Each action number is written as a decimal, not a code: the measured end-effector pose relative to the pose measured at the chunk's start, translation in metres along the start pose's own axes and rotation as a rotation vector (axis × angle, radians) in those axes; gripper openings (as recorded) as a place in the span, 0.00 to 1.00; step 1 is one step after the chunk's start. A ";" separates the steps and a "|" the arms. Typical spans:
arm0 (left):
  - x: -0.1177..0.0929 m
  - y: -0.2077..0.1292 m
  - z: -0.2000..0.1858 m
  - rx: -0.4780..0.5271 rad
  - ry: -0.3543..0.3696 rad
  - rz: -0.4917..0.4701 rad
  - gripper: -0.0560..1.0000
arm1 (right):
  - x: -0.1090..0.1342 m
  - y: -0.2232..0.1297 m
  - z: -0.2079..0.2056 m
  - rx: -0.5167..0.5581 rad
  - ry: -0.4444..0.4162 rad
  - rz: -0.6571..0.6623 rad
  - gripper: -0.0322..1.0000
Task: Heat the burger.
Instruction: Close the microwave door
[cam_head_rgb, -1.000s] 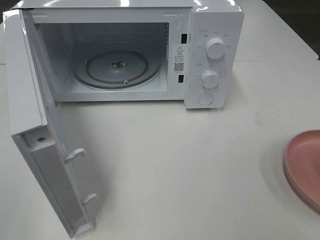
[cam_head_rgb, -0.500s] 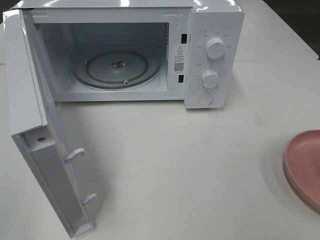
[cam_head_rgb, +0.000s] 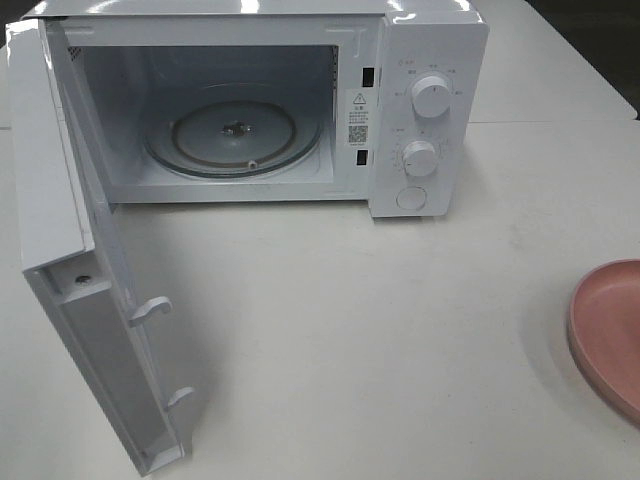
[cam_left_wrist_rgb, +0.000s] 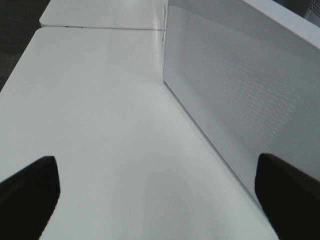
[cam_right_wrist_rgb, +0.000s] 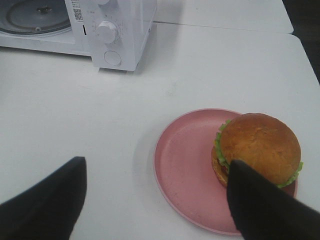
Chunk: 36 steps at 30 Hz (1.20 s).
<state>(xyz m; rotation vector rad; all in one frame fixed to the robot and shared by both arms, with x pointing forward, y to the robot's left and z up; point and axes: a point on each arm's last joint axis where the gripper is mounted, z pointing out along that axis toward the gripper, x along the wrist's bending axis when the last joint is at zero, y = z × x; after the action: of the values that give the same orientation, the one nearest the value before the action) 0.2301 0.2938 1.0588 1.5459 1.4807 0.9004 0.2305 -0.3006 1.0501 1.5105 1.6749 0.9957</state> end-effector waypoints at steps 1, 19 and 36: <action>0.000 0.000 0.000 0.000 0.000 0.000 0.98 | 0.000 0.000 0.000 0.000 0.000 0.000 0.76; 0.006 0.051 0.050 0.008 0.018 -0.022 0.13 | 0.000 0.000 0.000 0.000 0.000 0.000 0.76; 0.018 0.022 0.136 -0.133 0.075 0.028 0.05 | 0.000 0.000 0.000 0.000 0.000 0.000 0.76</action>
<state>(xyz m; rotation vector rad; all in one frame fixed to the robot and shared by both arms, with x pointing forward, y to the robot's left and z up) 0.3631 0.3022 1.0198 1.4531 1.4249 1.0620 0.2305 -0.3006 1.0501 1.5105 1.6749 0.9957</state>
